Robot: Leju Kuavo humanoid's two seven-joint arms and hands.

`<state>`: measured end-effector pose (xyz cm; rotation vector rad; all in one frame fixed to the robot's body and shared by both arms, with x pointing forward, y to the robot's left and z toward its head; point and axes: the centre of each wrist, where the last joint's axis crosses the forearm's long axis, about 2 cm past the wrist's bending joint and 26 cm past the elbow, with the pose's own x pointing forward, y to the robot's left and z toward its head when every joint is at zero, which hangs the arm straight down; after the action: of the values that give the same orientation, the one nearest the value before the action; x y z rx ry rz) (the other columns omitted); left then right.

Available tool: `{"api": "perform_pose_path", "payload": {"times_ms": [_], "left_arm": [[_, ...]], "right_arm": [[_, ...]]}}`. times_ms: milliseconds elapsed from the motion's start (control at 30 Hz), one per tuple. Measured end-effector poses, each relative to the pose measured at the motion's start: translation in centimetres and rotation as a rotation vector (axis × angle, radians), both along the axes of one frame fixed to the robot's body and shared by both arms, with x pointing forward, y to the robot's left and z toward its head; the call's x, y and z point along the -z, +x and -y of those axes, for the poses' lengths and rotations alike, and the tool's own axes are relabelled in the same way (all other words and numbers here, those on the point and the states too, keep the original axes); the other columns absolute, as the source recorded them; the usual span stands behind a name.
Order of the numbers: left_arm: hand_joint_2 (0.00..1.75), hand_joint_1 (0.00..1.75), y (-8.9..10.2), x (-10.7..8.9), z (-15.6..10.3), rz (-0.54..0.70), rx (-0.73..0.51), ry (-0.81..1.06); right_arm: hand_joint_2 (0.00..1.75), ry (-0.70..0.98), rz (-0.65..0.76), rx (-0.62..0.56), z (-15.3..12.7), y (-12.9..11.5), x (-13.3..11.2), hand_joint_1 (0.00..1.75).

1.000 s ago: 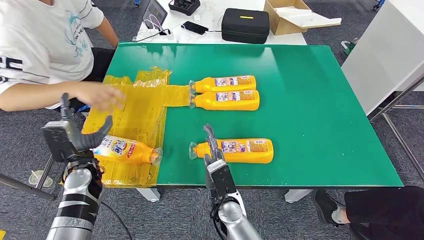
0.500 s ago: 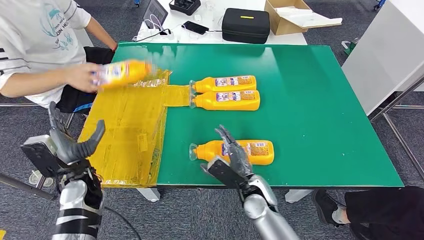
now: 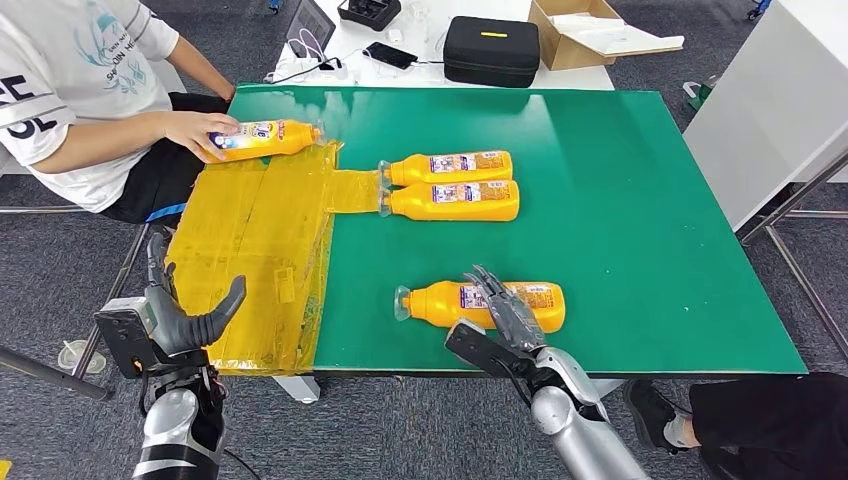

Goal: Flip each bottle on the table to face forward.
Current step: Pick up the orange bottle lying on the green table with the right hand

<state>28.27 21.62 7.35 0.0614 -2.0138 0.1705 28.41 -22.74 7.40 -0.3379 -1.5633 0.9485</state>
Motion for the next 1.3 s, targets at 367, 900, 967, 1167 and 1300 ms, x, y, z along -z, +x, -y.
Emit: {"api": "perform_pose_path", "payload": {"times_ms": [367, 900, 967, 1167, 1300], "left_arm": [[1.75, 0.00, -0.2, 0.8, 0.4, -0.032, 0.028, 0.004], [1.75, 0.00, 0.2, 0.7, 1.0, -0.033, 0.074, -0.013], [1.75, 0.00, 0.2, 0.7, 1.1, -0.032, 0.080, -0.012], [1.75, 0.00, 0.2, 0.7, 1.3, -0.032, 0.087, -0.011], [1.75, 0.00, 0.2, 0.7, 1.4, -0.033, 0.089, -0.011]], "right_arm": [[1.75, -0.078, 0.008, -0.006, 1.3, 0.6, -0.3, 0.00], [1.75, -0.115, 0.298, -0.016, 1.3, 2.8, -2.9, 0.00], [1.75, -0.114, 0.301, -0.018, 1.3, 2.8, -2.9, 0.00], [1.75, -0.109, 0.307, -0.022, 1.2, 3.0, -3.1, 0.00], [1.75, -0.108, 0.302, -0.025, 1.2, 3.0, -3.1, 0.00]]}}
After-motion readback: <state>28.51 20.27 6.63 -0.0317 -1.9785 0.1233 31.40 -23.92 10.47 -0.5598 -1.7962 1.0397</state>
